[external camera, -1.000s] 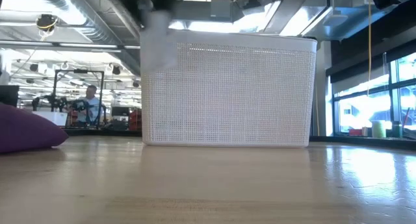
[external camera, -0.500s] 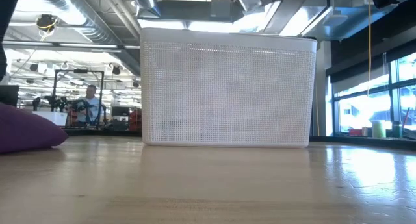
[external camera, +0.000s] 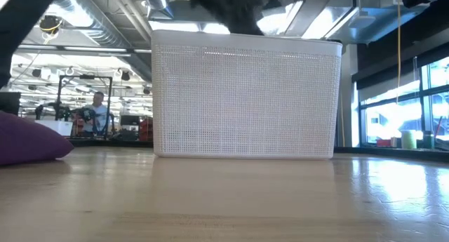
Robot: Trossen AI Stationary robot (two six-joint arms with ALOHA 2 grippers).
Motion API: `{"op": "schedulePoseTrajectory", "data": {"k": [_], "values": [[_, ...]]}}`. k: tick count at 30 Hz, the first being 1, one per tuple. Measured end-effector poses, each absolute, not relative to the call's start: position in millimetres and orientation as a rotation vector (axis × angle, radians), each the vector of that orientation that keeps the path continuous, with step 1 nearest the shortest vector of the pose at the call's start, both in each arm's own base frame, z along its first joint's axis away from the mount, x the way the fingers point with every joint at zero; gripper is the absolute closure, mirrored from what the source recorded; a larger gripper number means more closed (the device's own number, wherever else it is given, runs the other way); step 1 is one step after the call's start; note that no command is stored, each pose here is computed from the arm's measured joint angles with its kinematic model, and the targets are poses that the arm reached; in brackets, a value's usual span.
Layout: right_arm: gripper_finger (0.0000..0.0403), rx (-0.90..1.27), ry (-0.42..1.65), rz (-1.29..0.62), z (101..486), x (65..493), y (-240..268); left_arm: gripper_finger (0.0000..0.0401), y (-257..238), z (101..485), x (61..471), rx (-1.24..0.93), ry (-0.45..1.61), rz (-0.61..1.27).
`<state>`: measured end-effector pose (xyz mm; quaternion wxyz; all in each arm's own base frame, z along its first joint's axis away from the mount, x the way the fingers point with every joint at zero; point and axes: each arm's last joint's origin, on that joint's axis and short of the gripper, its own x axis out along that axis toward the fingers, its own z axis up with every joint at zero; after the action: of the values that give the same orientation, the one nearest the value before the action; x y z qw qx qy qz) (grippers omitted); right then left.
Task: Pick & place medical supplies in basket/bin
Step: Put the transparent pill bottle into the white bin
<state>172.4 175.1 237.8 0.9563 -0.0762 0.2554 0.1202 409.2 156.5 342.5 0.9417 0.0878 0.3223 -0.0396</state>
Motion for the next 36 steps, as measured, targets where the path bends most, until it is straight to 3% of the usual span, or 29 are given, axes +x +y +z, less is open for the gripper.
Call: {"op": "schedulePoseTrajectory", "data": {"k": [10,15,25,36], "values": [[0.0099,-0.159,0.525,0.243,237,172,175,0.0258,193,255,446,0.126,0.76,-0.091],[0.0099,-0.161,0.527,0.242,237,172,175,0.0258,193,226,455,0.063,0.772,-0.19],[0.0099,-0.167,0.538,0.239,236,171,174,0.0258,193,199,463,0.046,0.807,-0.207],[0.0099,-0.16,0.54,0.237,236,171,174,0.0248,192,194,469,0.066,0.781,-0.205]]}}
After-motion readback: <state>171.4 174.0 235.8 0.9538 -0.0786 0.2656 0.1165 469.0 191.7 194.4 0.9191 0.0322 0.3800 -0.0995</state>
